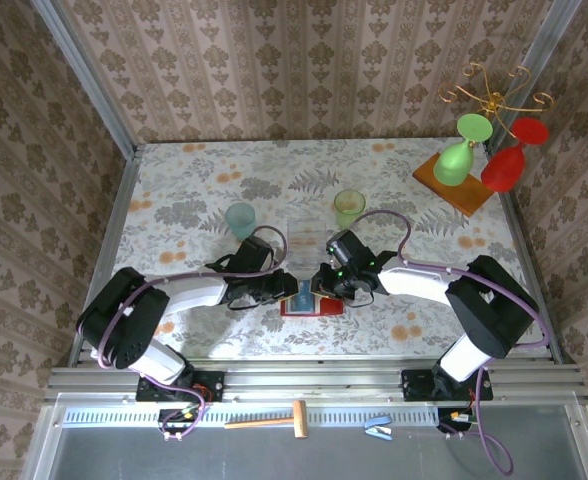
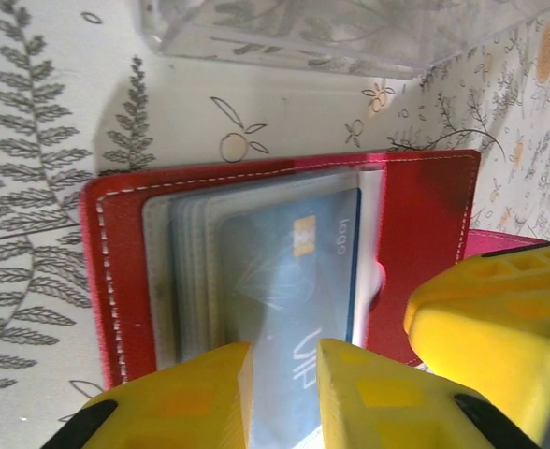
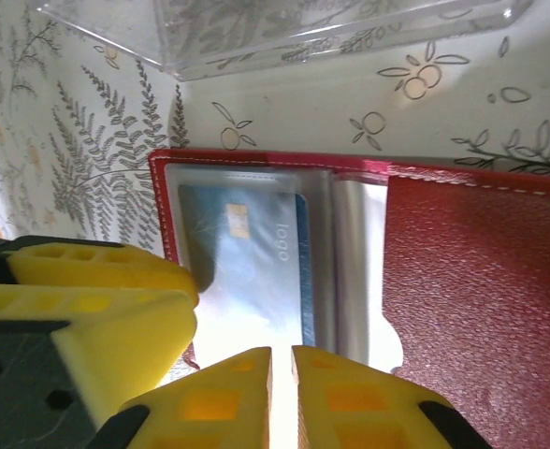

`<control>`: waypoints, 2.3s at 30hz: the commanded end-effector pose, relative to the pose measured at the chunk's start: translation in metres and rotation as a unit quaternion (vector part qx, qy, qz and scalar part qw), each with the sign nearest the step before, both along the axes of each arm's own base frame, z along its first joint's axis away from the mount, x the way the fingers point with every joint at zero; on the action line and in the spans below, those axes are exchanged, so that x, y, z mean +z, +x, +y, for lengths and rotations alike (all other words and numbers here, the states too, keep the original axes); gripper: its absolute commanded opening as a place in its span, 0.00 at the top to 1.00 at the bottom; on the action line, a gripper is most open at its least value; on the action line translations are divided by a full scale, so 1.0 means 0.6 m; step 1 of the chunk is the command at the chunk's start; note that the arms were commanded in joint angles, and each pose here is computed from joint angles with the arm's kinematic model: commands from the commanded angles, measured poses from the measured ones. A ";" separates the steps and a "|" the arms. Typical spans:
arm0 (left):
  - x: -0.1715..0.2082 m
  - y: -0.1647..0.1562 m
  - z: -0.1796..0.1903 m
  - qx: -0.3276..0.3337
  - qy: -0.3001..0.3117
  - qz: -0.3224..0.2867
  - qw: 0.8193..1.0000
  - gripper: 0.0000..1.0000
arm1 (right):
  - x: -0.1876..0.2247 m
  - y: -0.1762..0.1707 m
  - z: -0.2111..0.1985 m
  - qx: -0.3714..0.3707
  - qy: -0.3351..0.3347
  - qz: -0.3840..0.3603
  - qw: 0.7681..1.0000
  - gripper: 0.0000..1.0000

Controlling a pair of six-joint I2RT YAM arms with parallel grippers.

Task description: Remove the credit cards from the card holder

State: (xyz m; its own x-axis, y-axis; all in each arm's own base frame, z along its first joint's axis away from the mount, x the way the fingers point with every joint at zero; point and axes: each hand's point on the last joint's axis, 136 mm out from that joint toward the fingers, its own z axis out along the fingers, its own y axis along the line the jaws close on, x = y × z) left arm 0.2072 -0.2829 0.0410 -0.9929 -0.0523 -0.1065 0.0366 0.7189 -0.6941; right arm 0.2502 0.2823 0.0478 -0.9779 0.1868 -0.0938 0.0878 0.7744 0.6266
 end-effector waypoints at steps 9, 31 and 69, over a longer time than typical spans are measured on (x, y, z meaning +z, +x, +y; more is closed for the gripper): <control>-0.009 -0.004 0.004 0.005 -0.006 0.009 1.000 0.75 | -0.021 -0.009 0.014 0.003 0.024 0.028 0.999 0.75; -0.013 -0.006 0.010 0.008 0.000 0.012 1.000 0.75 | -0.042 -0.013 -0.002 -0.002 -0.005 0.033 0.999 0.70; -0.016 -0.010 0.014 0.011 0.001 0.015 1.000 0.75 | -0.045 -0.014 -0.002 0.003 -0.004 0.031 0.999 0.71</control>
State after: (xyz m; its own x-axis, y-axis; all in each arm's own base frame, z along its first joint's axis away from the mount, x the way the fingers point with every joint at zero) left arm 0.2078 -0.2817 0.0382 -0.9920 -0.0673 -0.1067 0.0277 0.7089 -0.7048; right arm 0.2474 0.2965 0.0304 -0.9841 0.1740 -0.0359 0.1040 0.7279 0.6778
